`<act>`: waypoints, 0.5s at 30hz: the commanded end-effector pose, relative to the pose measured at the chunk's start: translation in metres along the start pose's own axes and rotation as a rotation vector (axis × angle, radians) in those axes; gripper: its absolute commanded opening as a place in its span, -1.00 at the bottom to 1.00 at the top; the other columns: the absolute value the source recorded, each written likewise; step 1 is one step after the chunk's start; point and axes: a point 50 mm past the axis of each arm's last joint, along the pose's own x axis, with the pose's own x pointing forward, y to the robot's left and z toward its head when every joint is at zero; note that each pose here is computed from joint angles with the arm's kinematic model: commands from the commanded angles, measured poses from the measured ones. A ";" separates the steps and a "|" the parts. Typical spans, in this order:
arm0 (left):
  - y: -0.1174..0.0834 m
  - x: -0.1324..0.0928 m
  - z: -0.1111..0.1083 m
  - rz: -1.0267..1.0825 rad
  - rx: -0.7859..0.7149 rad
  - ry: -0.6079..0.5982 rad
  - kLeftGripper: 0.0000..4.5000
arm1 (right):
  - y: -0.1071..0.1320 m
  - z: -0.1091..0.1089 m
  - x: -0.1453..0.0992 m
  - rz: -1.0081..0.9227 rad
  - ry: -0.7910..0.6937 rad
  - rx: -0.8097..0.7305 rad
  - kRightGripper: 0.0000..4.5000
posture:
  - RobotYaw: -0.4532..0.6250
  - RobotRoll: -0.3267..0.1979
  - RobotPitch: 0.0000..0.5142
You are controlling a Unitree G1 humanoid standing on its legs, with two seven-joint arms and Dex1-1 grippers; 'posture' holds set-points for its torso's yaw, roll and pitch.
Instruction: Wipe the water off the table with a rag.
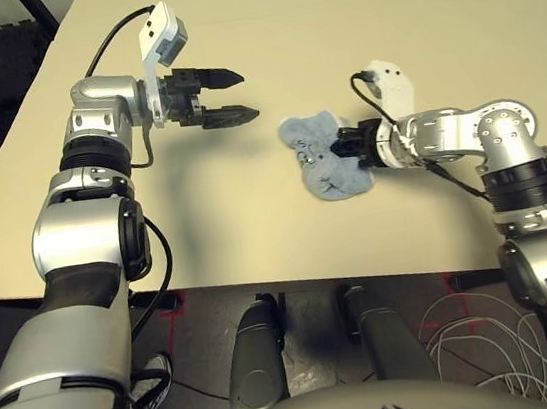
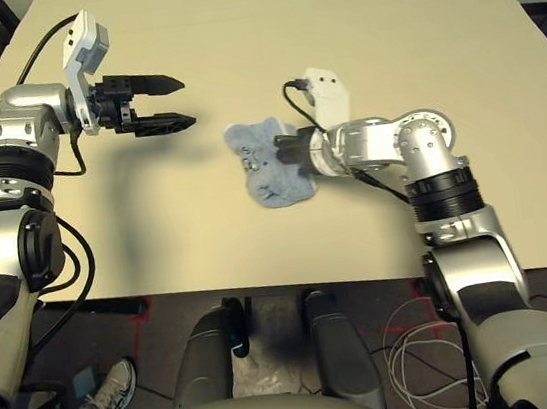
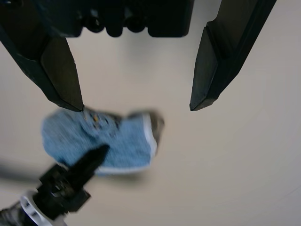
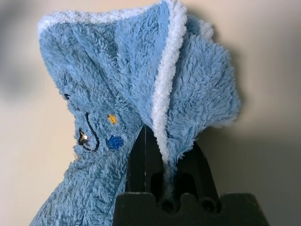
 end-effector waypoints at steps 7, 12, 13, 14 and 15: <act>0.002 -0.004 -0.001 0.026 -0.005 0.001 1.00 | -0.062 0.024 -0.024 -0.227 -0.107 0.057 -0.99 | -0.25 0.25 -0.21; 0.002 -0.003 0.000 0.029 -0.004 -0.002 1.00 | -0.069 0.025 -0.025 -0.246 -0.112 0.057 -0.99 | -0.24 0.25 -0.24; 0.002 -0.003 0.000 0.030 -0.004 -0.003 1.00 | -0.069 0.025 -0.024 -0.243 -0.112 0.059 -0.99 | -0.24 0.25 -0.24; 0.002 -0.003 0.000 0.030 -0.004 -0.005 1.00 | -0.066 0.025 -0.024 -0.219 -0.107 0.048 -0.99 | -0.24 0.25 -0.24; 0.002 -0.003 0.000 0.033 -0.004 -0.010 1.00 | -0.062 0.026 -0.024 -0.193 -0.111 0.013 -0.99 | -0.23 0.25 -0.24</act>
